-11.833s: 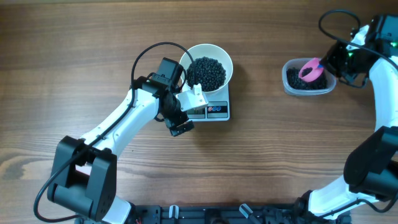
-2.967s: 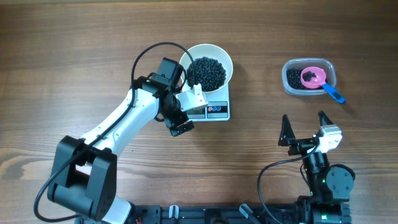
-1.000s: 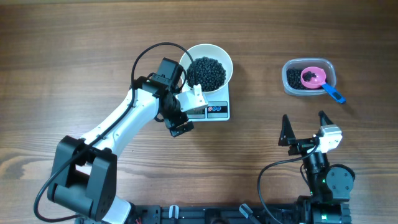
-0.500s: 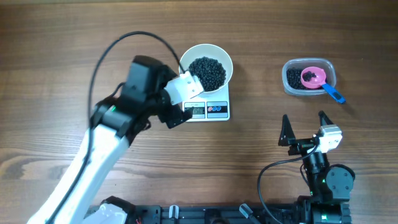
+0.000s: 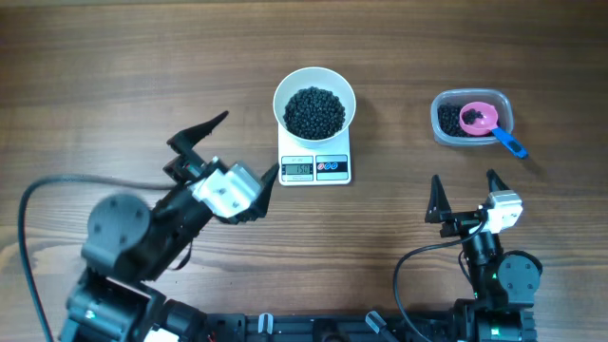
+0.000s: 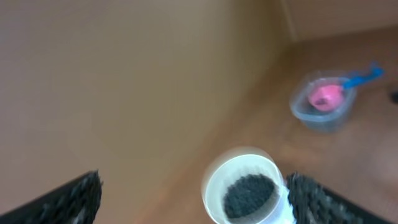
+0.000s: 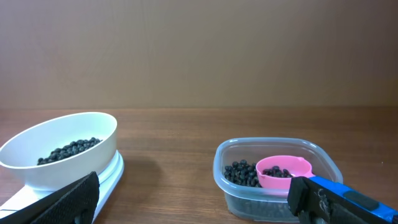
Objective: Scoop item into bowl and weigh 150g on scale
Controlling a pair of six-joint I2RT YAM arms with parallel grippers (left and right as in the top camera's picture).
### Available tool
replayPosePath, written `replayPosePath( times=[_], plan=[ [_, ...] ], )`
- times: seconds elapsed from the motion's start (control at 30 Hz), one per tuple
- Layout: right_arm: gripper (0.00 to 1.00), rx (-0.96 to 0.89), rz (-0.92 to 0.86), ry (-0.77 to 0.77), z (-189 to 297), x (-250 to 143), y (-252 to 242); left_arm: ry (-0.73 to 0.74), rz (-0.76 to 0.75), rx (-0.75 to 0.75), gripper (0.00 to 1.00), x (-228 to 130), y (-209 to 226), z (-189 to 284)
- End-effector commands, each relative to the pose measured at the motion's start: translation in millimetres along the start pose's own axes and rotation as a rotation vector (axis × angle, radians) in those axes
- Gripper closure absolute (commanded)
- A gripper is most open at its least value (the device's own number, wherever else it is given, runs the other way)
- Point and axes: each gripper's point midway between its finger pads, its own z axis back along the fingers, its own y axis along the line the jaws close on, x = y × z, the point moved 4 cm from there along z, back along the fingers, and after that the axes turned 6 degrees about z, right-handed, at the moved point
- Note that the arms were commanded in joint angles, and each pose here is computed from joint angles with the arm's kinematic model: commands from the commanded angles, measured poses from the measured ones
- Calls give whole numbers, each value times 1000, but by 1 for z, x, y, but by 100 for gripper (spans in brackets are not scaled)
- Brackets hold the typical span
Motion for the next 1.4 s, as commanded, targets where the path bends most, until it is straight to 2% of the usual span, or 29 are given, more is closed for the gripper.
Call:
replayPosePath(
  times=[0.0, 0.13, 0.23, 0.43, 0.63, 0.8, 0.83, 0.9, 0.97, 1.13, 1.37],
  plan=[
    [0, -13, 9, -11, 0, 2, -1, -110, 137, 35, 0, -15, -10, 9],
    [0, -13, 8, -11, 0, 2, -1, -267, 311, 148, 0, -35, -9, 28],
    [0, -13, 8, -11, 0, 2, -1, -334, 351, 217, 0, -49, -8, 43],
    [0, -13, 8, -11, 0, 2, -1, -402, 324, 329, 0, -81, -14, 64],
    [0, -13, 9, -11, 0, 2, -1, -356, 352, 393, 0, -113, -14, 54],
    [0, -13, 9, -11, 0, 2, -1, -405, 557, 466, 0, -135, -2, 57],
    [0, -13, 8, -11, 0, 2, -1, -381, 590, 512, 0, -144, 4, 59],
    [0, -13, 9, -11, 0, 2, -1, -244, 627, 588, 0, -175, 10, 59],
    [0, -13, 9, -11, 0, 2, -1, -125, 665, 623, 0, -201, 8, 59],
    [0, -13, 8, -11, 0, 2, -1, 62, 730, 695, 0, -242, 5, 66],
    [0, -13, 8, -11, 0, 2, -1, 63, 731, 693, 0, -242, 4, 66]
  ],
)
